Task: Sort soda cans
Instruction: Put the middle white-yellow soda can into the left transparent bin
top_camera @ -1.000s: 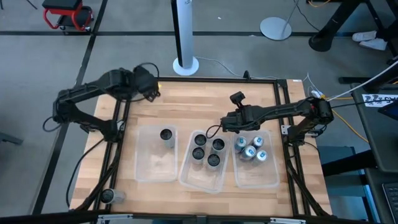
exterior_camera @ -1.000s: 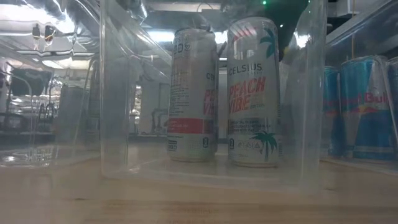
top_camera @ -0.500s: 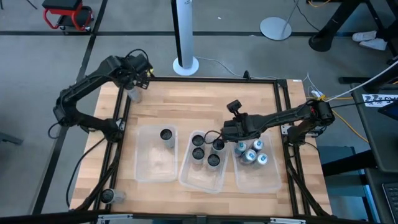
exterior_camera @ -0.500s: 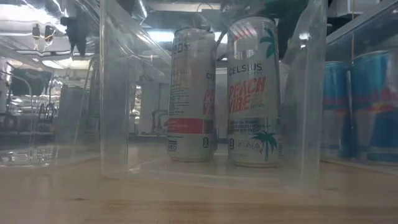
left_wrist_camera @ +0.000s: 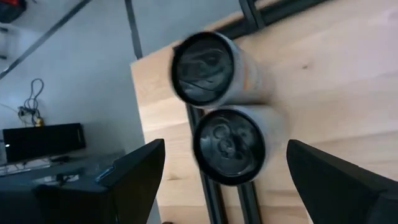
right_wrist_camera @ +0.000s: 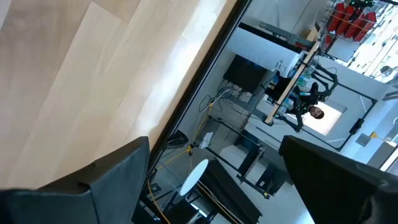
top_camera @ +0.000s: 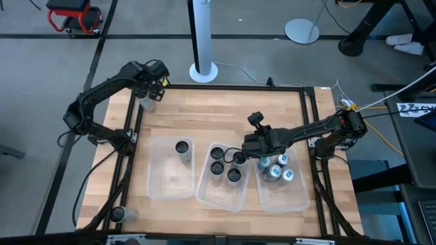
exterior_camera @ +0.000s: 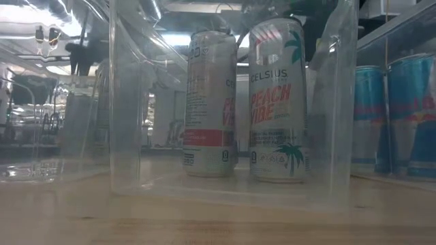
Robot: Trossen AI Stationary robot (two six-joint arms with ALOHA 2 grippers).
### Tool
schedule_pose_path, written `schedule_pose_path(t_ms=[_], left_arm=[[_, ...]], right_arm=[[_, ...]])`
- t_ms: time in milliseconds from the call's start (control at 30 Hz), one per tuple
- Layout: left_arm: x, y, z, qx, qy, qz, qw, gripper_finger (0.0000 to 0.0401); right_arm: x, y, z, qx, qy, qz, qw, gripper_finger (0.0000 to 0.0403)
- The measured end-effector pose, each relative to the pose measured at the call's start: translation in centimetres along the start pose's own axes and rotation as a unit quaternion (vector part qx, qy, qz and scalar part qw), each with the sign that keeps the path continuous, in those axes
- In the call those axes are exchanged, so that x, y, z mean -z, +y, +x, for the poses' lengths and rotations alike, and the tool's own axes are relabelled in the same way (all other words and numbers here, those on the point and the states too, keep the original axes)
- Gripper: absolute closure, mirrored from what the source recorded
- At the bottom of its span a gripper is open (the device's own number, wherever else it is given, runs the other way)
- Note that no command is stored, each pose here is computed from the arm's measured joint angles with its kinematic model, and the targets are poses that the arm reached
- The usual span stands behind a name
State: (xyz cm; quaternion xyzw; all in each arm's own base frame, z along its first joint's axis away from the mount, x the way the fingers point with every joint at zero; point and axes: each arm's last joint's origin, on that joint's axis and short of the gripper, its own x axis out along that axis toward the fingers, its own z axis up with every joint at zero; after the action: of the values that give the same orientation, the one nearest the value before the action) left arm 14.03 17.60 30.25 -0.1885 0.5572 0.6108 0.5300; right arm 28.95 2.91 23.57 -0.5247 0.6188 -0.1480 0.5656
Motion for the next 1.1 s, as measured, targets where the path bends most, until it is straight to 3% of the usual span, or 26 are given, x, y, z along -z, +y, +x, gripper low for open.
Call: schedule_pose_path(t_ms=[467, 1100], left_arm=[[0.2, -0.8, 1.8, 0.008, 0.03, 0.008, 0.999, 0.008], [0.5, -2.6, 4.6, -0.037, 0.055, 0.041, 0.997, 0.008]], right_arm=[[-0.1, -0.1, 0.0, 0.002, -0.004, 0.004, 1.0, 0.0039], [-0.2, 0.0, 0.1, 0.003, -0.005, 0.004, 1.0, 0.0039]])
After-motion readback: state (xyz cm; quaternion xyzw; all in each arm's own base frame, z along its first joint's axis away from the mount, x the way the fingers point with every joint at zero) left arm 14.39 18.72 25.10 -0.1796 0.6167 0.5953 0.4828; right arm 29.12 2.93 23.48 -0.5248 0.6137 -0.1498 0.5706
